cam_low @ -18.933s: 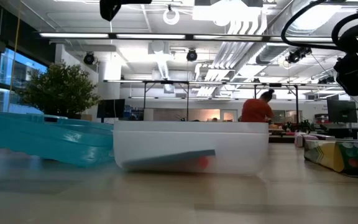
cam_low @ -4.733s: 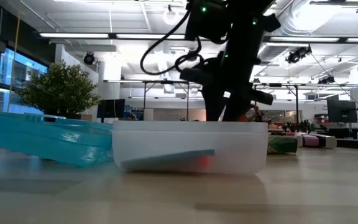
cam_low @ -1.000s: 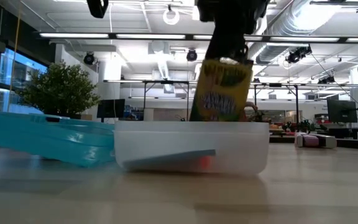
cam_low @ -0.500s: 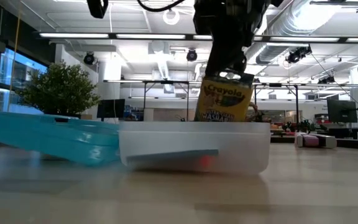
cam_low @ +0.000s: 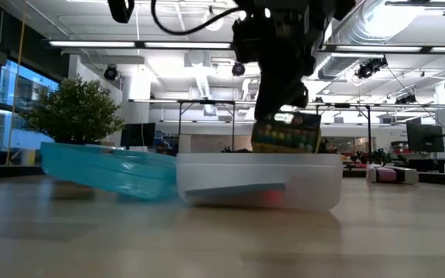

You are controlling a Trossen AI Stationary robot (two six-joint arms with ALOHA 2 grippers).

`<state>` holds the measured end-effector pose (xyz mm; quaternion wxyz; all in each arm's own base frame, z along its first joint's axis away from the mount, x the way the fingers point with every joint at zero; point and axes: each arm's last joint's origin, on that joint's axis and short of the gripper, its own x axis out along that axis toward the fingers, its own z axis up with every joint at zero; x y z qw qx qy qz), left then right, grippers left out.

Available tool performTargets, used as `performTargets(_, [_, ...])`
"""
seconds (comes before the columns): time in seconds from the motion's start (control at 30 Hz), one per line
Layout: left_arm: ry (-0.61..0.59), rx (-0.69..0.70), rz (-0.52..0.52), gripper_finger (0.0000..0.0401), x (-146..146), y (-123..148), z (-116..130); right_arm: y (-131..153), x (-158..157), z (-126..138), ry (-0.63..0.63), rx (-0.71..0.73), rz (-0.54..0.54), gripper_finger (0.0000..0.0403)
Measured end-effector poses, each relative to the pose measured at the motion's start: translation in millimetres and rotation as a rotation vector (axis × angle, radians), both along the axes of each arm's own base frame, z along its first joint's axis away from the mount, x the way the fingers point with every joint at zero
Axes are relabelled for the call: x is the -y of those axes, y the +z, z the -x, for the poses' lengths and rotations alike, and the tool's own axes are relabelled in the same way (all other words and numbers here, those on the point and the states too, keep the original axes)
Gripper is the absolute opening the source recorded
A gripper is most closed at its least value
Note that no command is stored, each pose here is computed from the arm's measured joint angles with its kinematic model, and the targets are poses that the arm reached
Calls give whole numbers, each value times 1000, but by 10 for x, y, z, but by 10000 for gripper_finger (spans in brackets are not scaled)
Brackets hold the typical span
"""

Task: Pack school essentials
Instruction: Put the yellow crayon box into the blue supply box, then close the blue supply box

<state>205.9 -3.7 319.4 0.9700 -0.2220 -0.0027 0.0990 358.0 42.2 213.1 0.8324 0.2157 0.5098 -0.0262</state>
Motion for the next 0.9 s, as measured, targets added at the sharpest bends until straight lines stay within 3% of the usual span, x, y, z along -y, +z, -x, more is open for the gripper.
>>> performTargets(0.37, [0, 2, 15, 0, 0, -1, 0, -130, -8, -54, -35, -33, -24, 6])
performTargets(0.63, [1, -2, -2, 0, 0, -1, 0, -102, -8, -30, -14, -36, -24, 116])
performTargets(0.77, [30, -5, -15, 0, -9, -2, 2, 178, 75, 62, 2, 55, 36, 161])
performTargets(0.9, [66, -47, -12, 0, -35, -22, 52, 478, 200, 291, -30, 82, 151, 175])
